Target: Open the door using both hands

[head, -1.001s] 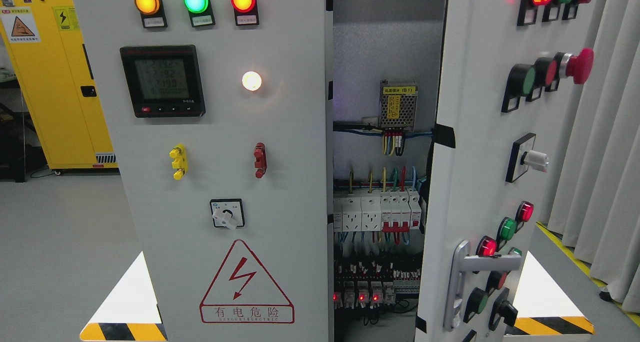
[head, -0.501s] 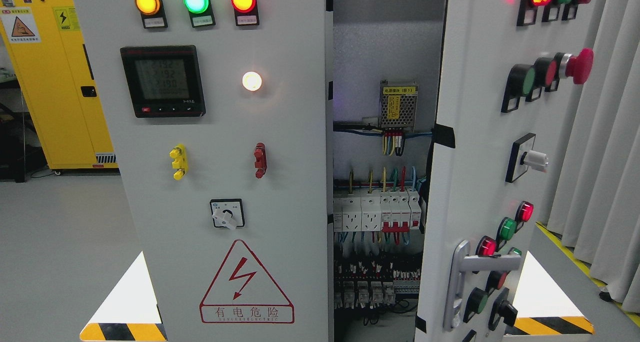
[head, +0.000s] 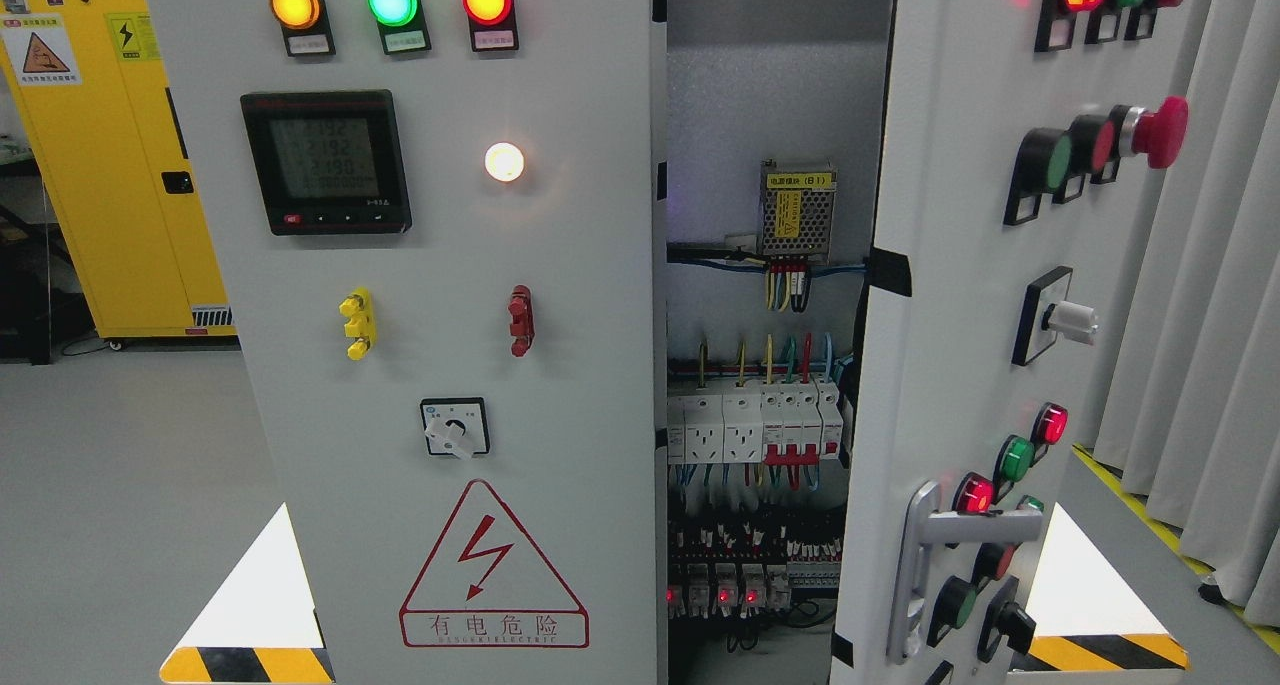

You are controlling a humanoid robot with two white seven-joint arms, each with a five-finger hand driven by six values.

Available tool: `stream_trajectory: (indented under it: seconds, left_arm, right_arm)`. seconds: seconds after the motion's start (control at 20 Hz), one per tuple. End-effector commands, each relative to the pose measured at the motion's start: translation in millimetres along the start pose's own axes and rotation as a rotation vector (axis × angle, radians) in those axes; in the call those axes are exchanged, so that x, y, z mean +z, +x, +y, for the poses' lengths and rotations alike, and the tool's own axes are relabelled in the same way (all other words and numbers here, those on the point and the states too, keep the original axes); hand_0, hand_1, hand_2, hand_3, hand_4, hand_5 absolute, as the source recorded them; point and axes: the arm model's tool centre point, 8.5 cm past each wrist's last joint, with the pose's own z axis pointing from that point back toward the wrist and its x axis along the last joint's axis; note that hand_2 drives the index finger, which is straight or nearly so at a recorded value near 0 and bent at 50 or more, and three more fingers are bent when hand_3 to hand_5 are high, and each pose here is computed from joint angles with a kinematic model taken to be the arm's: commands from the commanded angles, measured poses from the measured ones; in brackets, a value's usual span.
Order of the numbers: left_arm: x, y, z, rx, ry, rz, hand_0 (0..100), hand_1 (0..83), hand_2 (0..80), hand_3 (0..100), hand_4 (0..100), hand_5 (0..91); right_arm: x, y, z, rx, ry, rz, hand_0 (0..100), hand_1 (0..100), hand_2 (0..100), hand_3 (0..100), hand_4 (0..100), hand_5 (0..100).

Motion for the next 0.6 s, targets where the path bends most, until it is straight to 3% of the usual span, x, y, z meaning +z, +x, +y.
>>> stream_trajectory:
  seconds: [0.0, 0.15, 0.55]
  left_arm:
    - [34, 175, -65, -0.227, -0.226, -0.348, 12, 55.6, 0.0, 0, 0, 0.0]
    - [42, 184, -88, -0.311, -0.416, -0.341, 12, 55.6, 0.0, 0, 0, 0.0]
    - [29, 241, -137, -0.493, -0.615, -0.386, 12, 55.6, 0.0, 0, 0, 0.0]
  right_arm:
    - [-1, -4, 13, -0.004, 0.022, 0.006, 0, 50, 4, 0, 0, 0]
    - [-1, -4, 13, -0.004, 0.022, 0.007, 0, 50, 4, 0, 0, 0]
    - [-1, -4, 13, -0.005, 0.022, 0.006, 0, 50, 4, 0, 0, 0]
